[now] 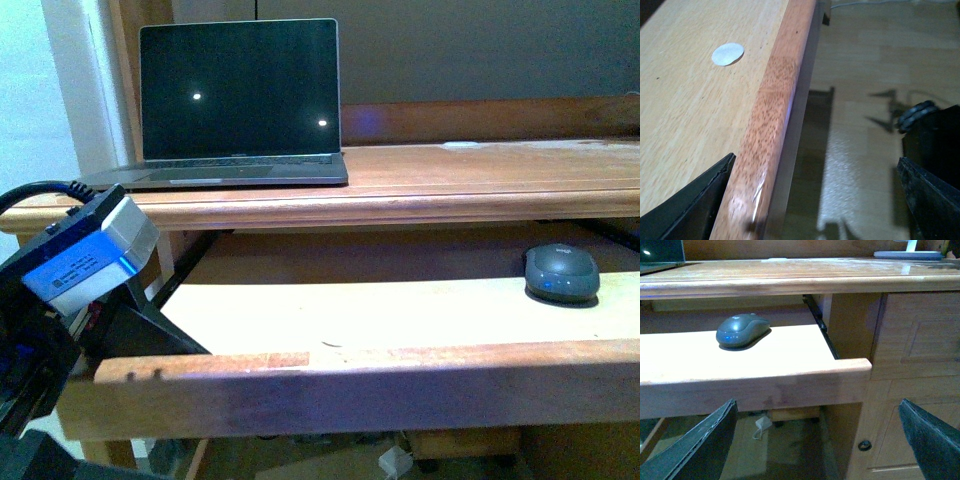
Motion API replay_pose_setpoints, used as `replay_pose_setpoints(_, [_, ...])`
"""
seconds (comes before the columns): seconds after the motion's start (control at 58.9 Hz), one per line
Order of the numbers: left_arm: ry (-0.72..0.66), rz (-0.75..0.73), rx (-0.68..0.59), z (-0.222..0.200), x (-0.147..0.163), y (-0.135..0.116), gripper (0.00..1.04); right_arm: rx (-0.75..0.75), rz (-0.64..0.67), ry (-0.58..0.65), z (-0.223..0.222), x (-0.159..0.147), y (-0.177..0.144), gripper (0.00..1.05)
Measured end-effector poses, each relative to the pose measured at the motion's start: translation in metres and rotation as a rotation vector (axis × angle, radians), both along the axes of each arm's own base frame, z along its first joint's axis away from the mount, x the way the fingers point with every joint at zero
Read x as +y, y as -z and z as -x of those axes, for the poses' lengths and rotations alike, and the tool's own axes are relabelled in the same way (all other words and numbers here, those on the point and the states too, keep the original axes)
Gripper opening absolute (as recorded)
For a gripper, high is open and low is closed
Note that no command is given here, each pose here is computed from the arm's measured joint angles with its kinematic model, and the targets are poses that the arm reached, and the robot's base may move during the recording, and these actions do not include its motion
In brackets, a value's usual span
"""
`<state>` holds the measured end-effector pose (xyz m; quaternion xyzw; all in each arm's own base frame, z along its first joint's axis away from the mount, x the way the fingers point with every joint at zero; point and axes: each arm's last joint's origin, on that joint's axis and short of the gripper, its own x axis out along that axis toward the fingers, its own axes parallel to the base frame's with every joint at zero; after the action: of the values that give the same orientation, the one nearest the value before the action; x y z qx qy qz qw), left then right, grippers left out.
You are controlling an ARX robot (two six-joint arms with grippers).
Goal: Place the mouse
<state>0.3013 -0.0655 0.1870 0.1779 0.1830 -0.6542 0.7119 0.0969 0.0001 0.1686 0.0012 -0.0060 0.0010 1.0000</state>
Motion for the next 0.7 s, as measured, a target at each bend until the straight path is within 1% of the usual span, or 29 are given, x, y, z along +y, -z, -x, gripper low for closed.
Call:
replay_pose_setpoints(0.068, [-0.016,0.049,0.044,0.006,-0.002,0.0,0.97,0.0,0.0,0.0,0.0,0.0,0.0,0.97])
replay_pose_setpoints(0.153, [-0.075,0.106,0.039,0.01,-0.006,0.002,0.97,0.0,0.0,0.0,0.0,0.0,0.0,0.97])
replay_pose_setpoints(0.17, [-0.114,0.116,0.048,0.009,-0.006,0.002,0.97,0.0,0.0,0.0,0.0,0.0,0.0,0.97])
replay_pose_setpoints(0.187, [-0.138,0.125,0.022,0.007,-0.008,0.002,0.97,0.0,0.0,0.0,0.0,0.0,0.0,0.97])
replay_pose_setpoints(0.204, [-0.196,0.128,0.029,0.005,-0.009,0.002,0.97,0.0,0.0,0.0,0.0,0.0,0.0,0.97])
replay_pose_setpoints(0.238, [-0.337,0.159,-0.003,-0.003,-0.009,-0.002,0.97,0.0,0.0,0.0,0.0,0.0,0.0,0.97])
replay_pose_setpoints(0.254, [-0.358,0.198,0.001,-0.005,-0.009,-0.004,0.97,0.0,0.0,0.0,0.0,0.0,0.0,0.97])
replay_pose_setpoints(0.271, [-0.443,0.23,-0.03,-0.009,-0.009,-0.009,0.97,0.0,0.0,0.001,0.0,0.0,0.0,0.97])
replay_pose_setpoints(0.288, [-0.504,0.265,-0.029,-0.012,-0.008,-0.014,0.97,0.0,0.0,0.0,0.0,0.0,0.0,0.97])
replay_pose_setpoints(0.305, [-0.524,0.276,-0.05,-0.014,-0.008,-0.016,0.97,0.001,0.0,-0.001,0.0,0.0,0.0,0.97])
replay_pose_setpoints(0.322, [-0.565,0.322,-0.041,-0.015,-0.007,-0.022,0.97,0.0,0.0,-0.001,0.0,0.0,0.0,0.97])
replay_pose_setpoints(0.339, [-0.577,0.343,-0.041,-0.016,-0.007,-0.025,0.97,0.0,0.0,0.0,0.0,0.0,0.0,0.97])
replay_pose_setpoints(0.39, [-0.655,0.466,-0.044,-0.015,-0.004,-0.043,0.97,0.0,0.0,0.0,0.0,0.0,0.0,0.97])
replay_pose_setpoints(0.441, [-0.681,0.534,-0.007,-0.01,-0.003,-0.053,0.97,0.0,0.0,0.0,0.0,0.0,0.0,0.97])
replay_pose_setpoints(0.526, [-0.694,0.582,0.036,0.001,-0.005,-0.061,0.97,0.0,0.0,0.0,0.0,0.0,0.0,0.97])
replay_pose_setpoints(0.577, [-0.729,0.61,0.063,0.007,-0.005,-0.064,0.97,0.0,0.0,0.0,0.0,0.0,0.0,0.97])
replay_pose_setpoints(0.628, [-0.756,0.624,0.068,0.012,-0.006,-0.066,0.97,0.0,0.0,0.0,0.0,0.0,0.0,0.97])
replay_pose_setpoints(0.696, [-0.826,0.627,0.054,0.02,-0.005,-0.07,0.97,0.0,0.0,0.0,0.0,0.0,0.0,0.97])
